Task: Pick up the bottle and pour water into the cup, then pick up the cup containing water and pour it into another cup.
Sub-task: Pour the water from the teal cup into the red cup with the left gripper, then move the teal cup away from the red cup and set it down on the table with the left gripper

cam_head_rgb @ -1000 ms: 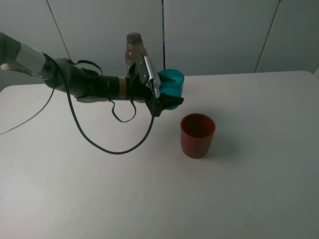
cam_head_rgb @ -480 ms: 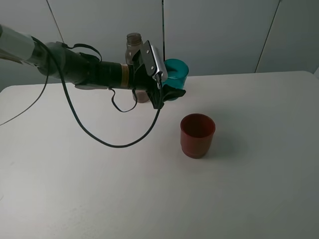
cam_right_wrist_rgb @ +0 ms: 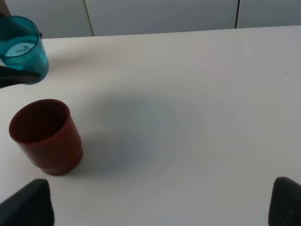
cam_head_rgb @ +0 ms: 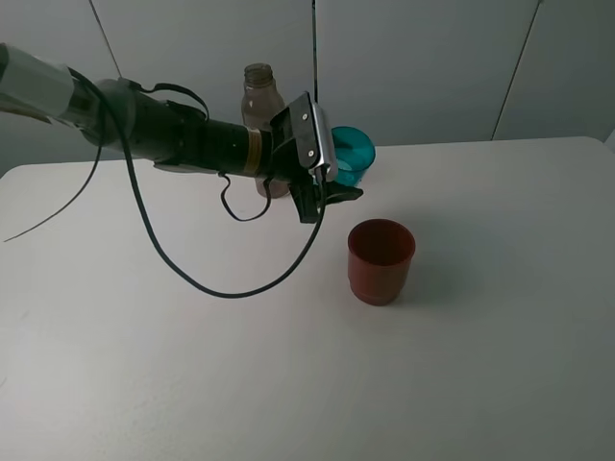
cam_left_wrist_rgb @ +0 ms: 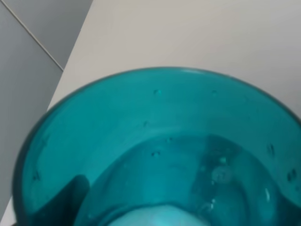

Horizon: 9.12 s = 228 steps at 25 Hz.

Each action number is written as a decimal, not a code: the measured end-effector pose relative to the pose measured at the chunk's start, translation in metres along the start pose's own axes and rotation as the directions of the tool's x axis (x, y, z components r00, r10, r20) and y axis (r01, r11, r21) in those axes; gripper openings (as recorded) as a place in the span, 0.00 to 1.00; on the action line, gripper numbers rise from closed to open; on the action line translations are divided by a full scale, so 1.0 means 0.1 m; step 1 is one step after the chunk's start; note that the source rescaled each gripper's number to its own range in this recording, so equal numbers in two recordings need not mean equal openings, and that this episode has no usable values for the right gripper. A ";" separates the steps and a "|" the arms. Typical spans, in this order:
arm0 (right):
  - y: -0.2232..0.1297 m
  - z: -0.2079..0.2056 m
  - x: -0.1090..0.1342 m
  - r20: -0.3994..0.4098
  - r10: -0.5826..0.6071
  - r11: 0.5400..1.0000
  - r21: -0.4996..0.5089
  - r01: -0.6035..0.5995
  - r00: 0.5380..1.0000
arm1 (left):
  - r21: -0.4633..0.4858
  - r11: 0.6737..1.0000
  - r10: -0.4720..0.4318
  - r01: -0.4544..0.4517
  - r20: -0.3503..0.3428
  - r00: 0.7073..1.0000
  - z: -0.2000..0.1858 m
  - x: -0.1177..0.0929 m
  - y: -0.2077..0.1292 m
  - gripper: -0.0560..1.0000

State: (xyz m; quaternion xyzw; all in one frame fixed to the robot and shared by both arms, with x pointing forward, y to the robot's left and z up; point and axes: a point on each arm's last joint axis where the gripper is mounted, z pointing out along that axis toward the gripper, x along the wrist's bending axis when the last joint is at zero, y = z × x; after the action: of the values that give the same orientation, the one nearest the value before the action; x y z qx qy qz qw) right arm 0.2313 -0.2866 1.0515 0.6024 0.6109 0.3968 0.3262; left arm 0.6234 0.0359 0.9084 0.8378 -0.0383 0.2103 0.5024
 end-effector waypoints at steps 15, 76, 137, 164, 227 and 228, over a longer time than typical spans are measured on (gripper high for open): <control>0.00 0.00 0.00 0.000 0.000 1.000 0.000 0.000 1.000 | 0.010 0.986 0.167 -0.167 -0.020 0.986 -0.02 0.00 0.25 0.08; 0.00 0.00 0.00 0.000 0.000 1.000 0.000 0.000 1.000 | 0.019 0.737 0.667 -0.675 0.135 0.733 0.09 -0.27 0.46 0.08; 0.00 0.00 0.00 0.000 0.007 1.000 0.000 -0.007 1.000 | 0.037 0.409 0.911 -0.912 0.038 0.410 0.12 -0.20 0.56 0.08; 0.00 0.00 0.00 0.000 0.007 1.000 0.000 -0.007 1.000 | 0.005 0.183 0.983 -0.983 0.002 0.183 0.13 -0.24 0.63 0.08; 0.00 0.00 0.00 0.000 0.007 1.000 0.000 -0.007 1.000 | -0.102 0.954 -0.294 0.284 -0.104 0.950 -0.16 0.15 0.36 0.08; 0.00 0.00 0.00 0.000 0.007 1.000 0.000 -0.007 1.000 | -0.099 0.947 -0.314 0.304 -0.107 0.943 -0.17 0.16 0.32 0.08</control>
State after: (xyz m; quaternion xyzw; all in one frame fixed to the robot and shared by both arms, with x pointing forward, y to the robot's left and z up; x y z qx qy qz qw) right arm 0.2313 -0.2866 1.0515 0.6044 0.6089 0.3979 0.3249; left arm 0.6240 0.0369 0.9483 0.7980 0.1159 0.1777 0.5641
